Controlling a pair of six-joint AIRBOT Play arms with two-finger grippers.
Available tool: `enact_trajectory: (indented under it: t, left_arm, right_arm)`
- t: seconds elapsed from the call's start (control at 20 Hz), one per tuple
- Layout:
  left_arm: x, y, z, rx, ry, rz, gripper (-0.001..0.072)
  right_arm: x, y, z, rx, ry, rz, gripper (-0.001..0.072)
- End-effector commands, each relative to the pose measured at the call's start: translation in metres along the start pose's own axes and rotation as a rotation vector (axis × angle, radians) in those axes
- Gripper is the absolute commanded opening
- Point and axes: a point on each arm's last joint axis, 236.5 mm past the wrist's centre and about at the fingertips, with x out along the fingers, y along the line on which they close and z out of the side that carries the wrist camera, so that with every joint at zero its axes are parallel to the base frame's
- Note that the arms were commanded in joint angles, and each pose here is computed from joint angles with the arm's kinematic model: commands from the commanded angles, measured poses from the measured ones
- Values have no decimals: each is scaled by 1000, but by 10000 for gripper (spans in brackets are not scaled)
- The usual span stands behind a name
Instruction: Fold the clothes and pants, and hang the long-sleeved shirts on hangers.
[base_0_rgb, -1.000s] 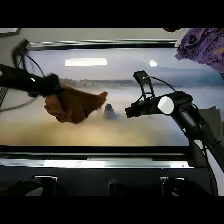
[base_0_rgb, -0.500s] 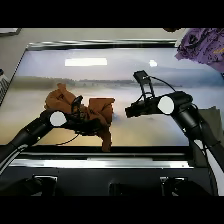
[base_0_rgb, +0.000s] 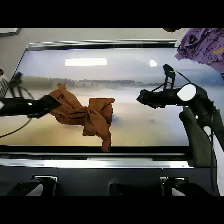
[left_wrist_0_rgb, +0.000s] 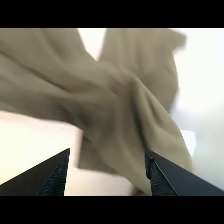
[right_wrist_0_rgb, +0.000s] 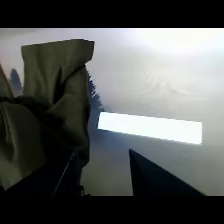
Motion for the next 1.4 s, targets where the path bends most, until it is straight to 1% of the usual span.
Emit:
enact_trajectory:
  t: [0.0,0.05,0.1,0.15,0.25,0.4,0.65,0.85,0.95,1.0,1.05,1.15,1.2,1.3,1.35]
  left_arm:
    - [-41,51,32,-74,-125,77,545]
    - [-44,60,36,-98,-137,89,545]
    - [-46,66,39,-114,-146,96,545]
    - [-48,70,41,-126,-154,103,544]
    - [-51,76,44,-141,-165,109,544]
    - [-51,76,44,-142,-168,110,544]
    - [-51,77,44,-143,-167,110,545]
    - [-51,76,44,-143,-167,110,544]
    - [-51,77,44,-143,-167,110,544]
    - [-51,77,44,-143,-167,110,544]
    - [-51,77,44,-143,-167,110,544]
    - [-51,77,44,-143,-167,110,544]
    - [-51,77,44,-143,-166,111,545]
    - [-50,77,44,-145,-164,111,545]
    - [-49,78,44,-150,-159,112,544]
  right_arm:
    - [40,2,-4,155,141,261,453]
    - [61,2,-19,157,208,298,501]
    - [79,2,-31,155,255,326,503]
    - [95,3,-42,157,288,350,519]
    - [121,6,-55,168,313,363,519]
    - [147,11,-64,147,291,323,519]
    - [173,24,-61,114,204,273,518]
    - [189,38,-57,88,189,272,516]
    - [198,38,-57,112,200,265,508]
    - [201,36,-57,129,206,257,425]
    - [202,34,-57,137,210,252,387]
    - [204,34,-55,139,207,249,339]
    - [204,34,-56,135,209,248,271]
    - [201,36,-62,116,235,260,28]
    - [199,39,-65,111,250,269,31]
